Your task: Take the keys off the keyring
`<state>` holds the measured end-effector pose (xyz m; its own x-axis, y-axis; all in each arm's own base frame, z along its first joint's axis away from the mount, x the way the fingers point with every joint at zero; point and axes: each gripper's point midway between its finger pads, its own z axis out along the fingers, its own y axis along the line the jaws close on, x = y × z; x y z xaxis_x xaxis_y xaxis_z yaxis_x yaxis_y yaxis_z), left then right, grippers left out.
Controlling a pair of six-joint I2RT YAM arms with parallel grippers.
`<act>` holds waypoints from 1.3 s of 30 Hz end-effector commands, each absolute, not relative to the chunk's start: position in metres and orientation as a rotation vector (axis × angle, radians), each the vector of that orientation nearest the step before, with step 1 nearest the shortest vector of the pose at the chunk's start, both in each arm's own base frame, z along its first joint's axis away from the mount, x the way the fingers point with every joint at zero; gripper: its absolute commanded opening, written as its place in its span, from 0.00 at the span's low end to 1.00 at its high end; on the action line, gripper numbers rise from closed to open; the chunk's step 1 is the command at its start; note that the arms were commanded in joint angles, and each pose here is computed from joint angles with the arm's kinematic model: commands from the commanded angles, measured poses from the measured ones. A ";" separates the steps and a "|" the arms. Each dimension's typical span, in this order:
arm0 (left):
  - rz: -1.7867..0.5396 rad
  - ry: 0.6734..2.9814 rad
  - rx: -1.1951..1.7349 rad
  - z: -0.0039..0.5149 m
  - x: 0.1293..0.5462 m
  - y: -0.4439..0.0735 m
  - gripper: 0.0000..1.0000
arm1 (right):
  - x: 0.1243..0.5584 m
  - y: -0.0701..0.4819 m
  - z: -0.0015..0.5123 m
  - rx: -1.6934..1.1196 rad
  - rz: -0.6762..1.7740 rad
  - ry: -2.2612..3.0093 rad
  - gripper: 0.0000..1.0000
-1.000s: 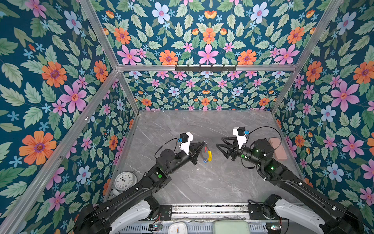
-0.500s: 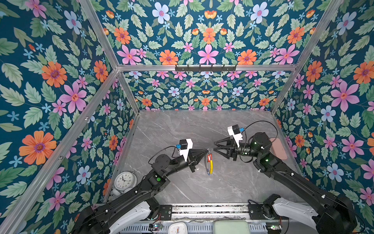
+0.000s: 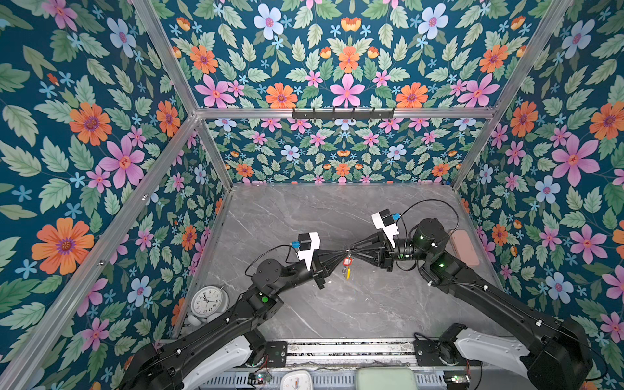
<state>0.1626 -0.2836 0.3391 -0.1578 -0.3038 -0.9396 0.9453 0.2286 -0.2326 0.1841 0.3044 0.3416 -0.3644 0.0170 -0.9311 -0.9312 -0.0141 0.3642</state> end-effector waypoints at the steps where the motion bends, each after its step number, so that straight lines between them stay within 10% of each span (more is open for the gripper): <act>1: -1.267 1.196 0.675 0.351 0.163 -0.279 0.00 | 0.183 0.306 0.344 -1.003 1.498 1.451 0.22; 16: -1.266 1.220 0.659 0.348 0.168 -0.281 0.00 | 0.183 0.305 0.338 -1.002 1.477 1.500 0.00; 25: -1.270 1.316 0.672 0.342 0.168 -0.275 0.37 | 0.179 0.295 0.324 -1.106 1.324 1.651 0.00; 39: -1.410 1.436 0.882 0.323 0.150 -0.298 0.29 | 0.182 0.291 0.323 -1.199 1.199 1.762 0.00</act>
